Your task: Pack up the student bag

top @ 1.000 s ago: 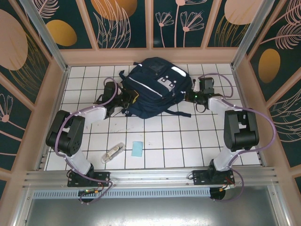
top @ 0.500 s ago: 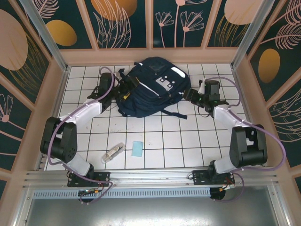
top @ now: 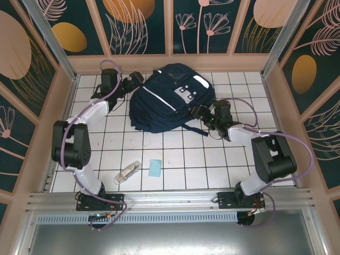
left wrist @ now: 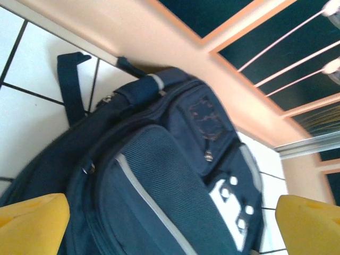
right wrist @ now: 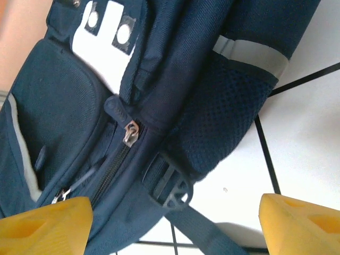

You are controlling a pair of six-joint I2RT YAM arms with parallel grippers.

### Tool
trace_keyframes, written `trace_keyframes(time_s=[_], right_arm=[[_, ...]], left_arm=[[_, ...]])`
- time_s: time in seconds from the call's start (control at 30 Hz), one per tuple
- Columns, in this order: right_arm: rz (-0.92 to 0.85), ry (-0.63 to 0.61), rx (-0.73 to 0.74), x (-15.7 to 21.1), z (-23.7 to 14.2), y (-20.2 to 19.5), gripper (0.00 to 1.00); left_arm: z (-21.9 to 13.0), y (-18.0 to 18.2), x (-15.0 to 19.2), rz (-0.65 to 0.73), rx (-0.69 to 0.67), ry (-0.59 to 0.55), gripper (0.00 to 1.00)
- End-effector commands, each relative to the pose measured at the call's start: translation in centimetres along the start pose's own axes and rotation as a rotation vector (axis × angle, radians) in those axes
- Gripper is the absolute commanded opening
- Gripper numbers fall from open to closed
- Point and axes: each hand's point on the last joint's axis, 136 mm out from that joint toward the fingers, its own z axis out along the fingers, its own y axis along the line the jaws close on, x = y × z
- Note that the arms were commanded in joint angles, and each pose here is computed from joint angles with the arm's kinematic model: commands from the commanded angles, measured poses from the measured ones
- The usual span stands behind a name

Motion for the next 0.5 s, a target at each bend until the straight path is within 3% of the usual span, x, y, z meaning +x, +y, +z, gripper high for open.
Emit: trace_keyframes(time_s=[0.0, 0.13, 0.23, 0.33, 0.47], right_arm=[[-0.01, 0.016, -0.108, -0.6, 1.9, 2.2, 0.86], [0.008, 0.029, -0.155, -1.4, 3.6, 2.7, 0.86], [0.031, 0.029, -0.183, -2.4, 4.7, 2.8, 0.78], [0.02, 0.015, -0.18, -3.7, 5.3, 2.8, 0.68], [0.009, 0.019, -0.124, -4.7, 5.6, 1.9, 0.67]], left_arm=[[2.8, 2.4, 1.1, 0.09, -0.001, 0.042, 0.98], [4.9, 3.7, 3.8, 0.044, 0.046, 0.123, 0.91], [5.2, 4.3, 6.9, -0.025, 0.105, 0.203, 0.84], [3.8, 4.4, 9.0, -0.072, 0.141, 0.225, 0.82], [1.3, 4.3, 10.4, -0.083, 0.128, 0.226, 0.82]])
